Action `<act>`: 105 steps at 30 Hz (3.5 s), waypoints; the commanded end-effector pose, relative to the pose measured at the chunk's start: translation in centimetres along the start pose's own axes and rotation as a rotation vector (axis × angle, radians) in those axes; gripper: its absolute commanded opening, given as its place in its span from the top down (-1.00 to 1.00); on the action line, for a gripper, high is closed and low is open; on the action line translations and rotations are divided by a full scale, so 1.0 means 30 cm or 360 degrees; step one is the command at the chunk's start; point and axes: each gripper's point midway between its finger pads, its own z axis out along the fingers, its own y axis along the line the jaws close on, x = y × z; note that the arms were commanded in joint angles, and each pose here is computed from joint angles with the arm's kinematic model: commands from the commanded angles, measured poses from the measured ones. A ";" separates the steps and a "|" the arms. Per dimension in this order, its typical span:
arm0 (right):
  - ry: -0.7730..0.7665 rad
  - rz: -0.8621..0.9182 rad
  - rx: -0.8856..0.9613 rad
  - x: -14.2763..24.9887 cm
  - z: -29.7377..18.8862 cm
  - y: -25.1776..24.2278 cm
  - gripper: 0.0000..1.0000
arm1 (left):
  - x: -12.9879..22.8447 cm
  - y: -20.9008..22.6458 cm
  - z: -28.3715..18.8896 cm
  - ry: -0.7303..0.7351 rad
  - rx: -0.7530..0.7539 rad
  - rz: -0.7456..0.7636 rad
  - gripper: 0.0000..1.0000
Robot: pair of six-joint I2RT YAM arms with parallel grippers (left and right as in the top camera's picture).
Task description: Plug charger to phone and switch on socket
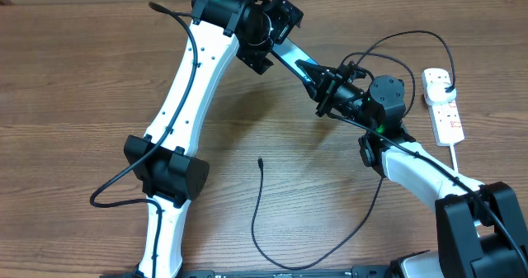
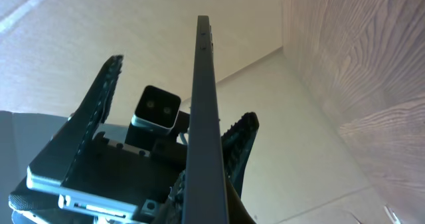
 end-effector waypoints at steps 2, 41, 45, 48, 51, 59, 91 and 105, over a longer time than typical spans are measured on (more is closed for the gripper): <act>-0.0021 0.0174 -0.0102 0.004 0.000 0.065 0.93 | 0.017 -0.048 -0.026 0.0147 0.0142 0.0158 -1.00; -0.0228 0.0183 -0.0232 -0.126 -0.054 0.136 0.93 | 0.049 -0.131 0.140 0.0324 0.0464 0.0522 -1.00; -0.0230 0.0183 -0.0232 -0.127 -0.055 0.136 0.93 | 0.042 -0.124 0.156 0.0273 0.0432 0.0528 -1.00; -0.0238 0.0187 -0.0231 -0.130 -0.055 0.134 0.93 | 0.056 -0.125 0.166 0.0276 0.0431 0.0540 -1.00; -0.0243 0.0192 -0.0224 -0.133 -0.055 0.130 0.93 | 0.069 -0.142 0.170 0.0265 0.0456 0.0567 -1.00; -0.0275 0.0220 -0.0193 -0.150 -0.056 0.111 0.93 | 0.063 -0.141 0.166 0.0275 0.0462 0.0562 -1.00; -0.0303 0.0222 -0.0209 -0.174 -0.072 0.124 0.93 | 0.051 -0.155 0.230 0.0390 0.0646 0.0526 -1.00; -0.0276 0.0197 -0.0190 -0.163 -0.068 0.118 0.93 | 0.070 -0.159 0.246 0.0405 0.0588 0.0276 -0.82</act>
